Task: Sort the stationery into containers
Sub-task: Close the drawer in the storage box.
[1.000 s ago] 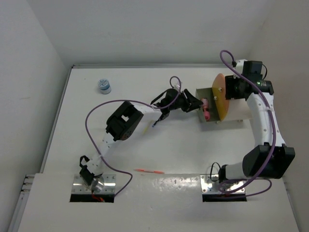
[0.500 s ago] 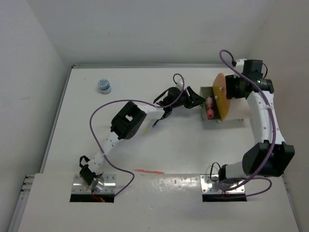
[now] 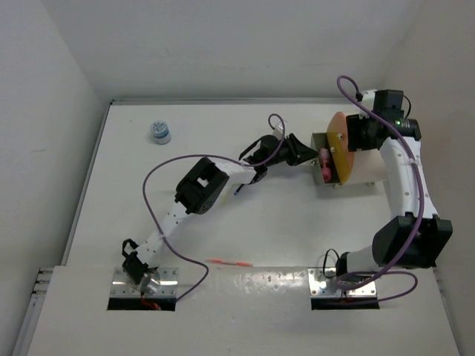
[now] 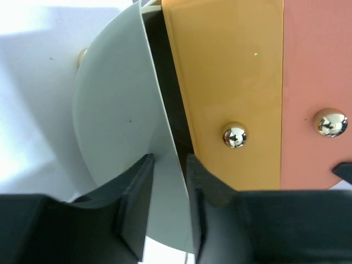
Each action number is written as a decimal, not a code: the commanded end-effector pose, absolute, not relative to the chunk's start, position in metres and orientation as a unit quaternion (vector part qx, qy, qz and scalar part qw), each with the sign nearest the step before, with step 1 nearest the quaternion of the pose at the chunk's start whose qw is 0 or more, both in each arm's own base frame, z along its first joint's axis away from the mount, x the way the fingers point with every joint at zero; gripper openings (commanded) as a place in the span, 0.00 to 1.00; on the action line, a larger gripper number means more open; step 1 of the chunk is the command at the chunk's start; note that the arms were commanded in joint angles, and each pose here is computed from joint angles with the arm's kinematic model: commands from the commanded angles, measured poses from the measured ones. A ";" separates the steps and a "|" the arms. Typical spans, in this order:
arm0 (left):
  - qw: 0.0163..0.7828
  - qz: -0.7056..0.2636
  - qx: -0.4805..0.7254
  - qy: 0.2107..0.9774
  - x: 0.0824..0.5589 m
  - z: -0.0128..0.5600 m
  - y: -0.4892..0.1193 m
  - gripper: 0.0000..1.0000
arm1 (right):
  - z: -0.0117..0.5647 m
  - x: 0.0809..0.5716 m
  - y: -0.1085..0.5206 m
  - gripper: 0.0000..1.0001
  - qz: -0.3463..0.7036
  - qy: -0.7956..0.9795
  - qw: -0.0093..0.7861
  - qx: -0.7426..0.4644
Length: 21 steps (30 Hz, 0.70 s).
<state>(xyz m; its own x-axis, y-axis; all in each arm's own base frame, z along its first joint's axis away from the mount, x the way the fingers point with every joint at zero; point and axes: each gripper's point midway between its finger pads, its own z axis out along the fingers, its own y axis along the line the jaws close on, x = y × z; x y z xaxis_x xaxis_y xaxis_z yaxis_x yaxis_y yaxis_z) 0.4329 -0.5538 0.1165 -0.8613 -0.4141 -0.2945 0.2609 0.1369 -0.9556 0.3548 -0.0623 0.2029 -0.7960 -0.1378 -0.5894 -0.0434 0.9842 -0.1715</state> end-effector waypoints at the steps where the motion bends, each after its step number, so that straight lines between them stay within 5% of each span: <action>1: 0.248 -0.705 -0.040 0.663 0.411 0.159 -0.574 0.34 | 0.120 0.281 -0.042 0.32 -0.008 0.992 0.098 -0.078; 10: 0.239 -0.718 -0.083 0.648 0.406 0.176 -0.548 0.39 | 0.119 0.280 -0.042 0.31 -0.007 0.992 0.095 -0.078; 15: 0.220 -0.710 -0.098 0.662 0.409 0.168 -0.544 0.31 | 0.119 0.281 -0.042 0.31 -0.007 0.993 0.095 -0.073; 21: 0.211 -0.699 -0.120 0.673 0.414 0.156 -0.541 0.35 | 0.120 0.279 -0.041 0.30 -0.006 0.993 0.095 -0.075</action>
